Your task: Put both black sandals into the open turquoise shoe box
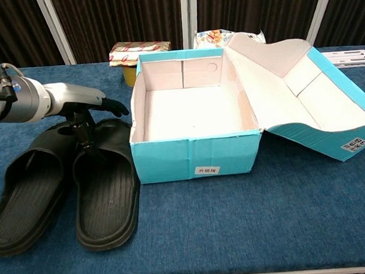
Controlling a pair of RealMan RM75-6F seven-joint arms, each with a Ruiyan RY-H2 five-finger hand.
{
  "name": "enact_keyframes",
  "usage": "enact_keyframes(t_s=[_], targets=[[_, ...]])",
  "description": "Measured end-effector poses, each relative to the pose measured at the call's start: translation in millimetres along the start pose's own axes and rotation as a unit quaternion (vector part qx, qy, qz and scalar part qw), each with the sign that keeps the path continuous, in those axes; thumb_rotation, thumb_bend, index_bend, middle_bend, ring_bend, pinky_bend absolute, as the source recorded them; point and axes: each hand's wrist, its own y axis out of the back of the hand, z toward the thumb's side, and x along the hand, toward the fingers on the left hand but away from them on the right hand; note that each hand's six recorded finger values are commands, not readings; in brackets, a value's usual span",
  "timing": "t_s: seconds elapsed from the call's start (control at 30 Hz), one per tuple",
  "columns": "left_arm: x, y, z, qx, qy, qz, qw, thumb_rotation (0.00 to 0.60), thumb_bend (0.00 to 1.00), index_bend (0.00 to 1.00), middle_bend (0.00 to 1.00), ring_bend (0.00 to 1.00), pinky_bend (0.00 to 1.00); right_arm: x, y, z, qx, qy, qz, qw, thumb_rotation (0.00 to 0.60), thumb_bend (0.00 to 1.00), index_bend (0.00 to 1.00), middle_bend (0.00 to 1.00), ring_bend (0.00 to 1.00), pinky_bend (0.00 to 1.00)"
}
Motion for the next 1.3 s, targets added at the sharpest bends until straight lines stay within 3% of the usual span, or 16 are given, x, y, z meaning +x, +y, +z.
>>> enact_keyframes(t_s=[0.17,0.37,0.47,0.9,1.1,1.3], targets=[[9,-3,-1,-0.023,0.009,0.002,0.9997,0.6,0.0,0.12,0.15,0.68,0.86,0,0,-1,-0.001,-0.003,-0.001,1.0,0.6,0.04,0.0,0.0,0.0,0.0],[16,-1,-4,-0.058,0.018,0.017,0.998,0.6,0.0,0.44,0.46,0.8,0.93,2,2,-3,-0.001,-0.007,-0.008,0.9999,0.6,0.05,0.0,0.0,0.0,0.0],[14,4,-5,-0.067,0.015,0.028,0.9972,0.6,0.0,0.48,0.52,0.82,0.94,3,3,-3,-0.001,-0.008,-0.008,0.9999,0.6,0.05,0.0,0.0,0.0,0.0],[-18,41,-18,-0.07,0.021,0.112,0.991,0.6,0.0,0.48,0.53,0.82,0.94,4,7,1,0.0,-0.002,-0.018,0.9998,0.6,0.05,0.0,0.0,0.0,0.0],[-38,64,-38,-0.073,0.047,0.172,0.9812,0.6,0.0,0.48,0.52,0.82,0.94,7,8,-1,-0.002,-0.004,-0.023,0.9997,0.6,0.05,0.0,0.0,0.0,0.0],[-54,86,-49,-0.129,0.041,0.217,0.9667,0.6,0.0,0.48,0.52,0.82,0.94,8,9,0,0.0,-0.004,-0.024,0.9997,0.6,0.05,0.0,0.0,0.0,0.0]])
